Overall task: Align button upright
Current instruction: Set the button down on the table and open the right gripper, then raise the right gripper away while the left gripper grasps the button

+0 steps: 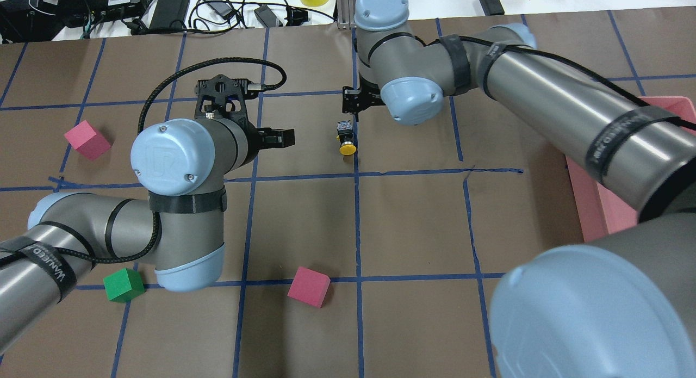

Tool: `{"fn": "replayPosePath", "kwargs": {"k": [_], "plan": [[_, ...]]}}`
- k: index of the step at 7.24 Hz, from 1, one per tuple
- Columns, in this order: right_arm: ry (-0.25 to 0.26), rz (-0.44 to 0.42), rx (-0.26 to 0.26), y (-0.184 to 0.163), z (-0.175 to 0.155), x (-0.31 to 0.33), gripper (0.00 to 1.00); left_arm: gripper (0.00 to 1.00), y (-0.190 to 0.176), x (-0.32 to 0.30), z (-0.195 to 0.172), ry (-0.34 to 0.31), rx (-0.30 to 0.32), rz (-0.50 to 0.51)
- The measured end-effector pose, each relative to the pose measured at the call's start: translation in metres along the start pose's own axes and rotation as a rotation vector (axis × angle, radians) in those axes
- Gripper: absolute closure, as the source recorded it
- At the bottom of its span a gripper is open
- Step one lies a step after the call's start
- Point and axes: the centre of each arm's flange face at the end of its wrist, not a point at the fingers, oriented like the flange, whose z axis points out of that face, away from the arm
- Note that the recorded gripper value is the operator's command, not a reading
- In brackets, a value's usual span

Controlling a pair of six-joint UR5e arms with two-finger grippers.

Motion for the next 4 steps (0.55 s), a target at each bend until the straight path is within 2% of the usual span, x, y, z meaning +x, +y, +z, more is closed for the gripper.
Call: {"fn": "replayPosePath", "kwargs": {"k": [2, 3, 4], "plan": [[0.026, 0.011, -0.068, 0.03, -0.058, 0.069, 0.0, 0.0, 0.006, 0.016, 0.029, 0.01, 0.053, -0.004], [0.031, 0.016, -0.105, 0.047, -0.083, 0.083, 0.0, 0.0, 0.005, 0.027, 0.044, 0.0, 0.069, -0.011], [0.028, 0.019, -0.116, 0.064, -0.108, 0.089, 0.0, 0.0, 0.002, 0.046, 0.057, -0.013, 0.084, -0.02]]}}
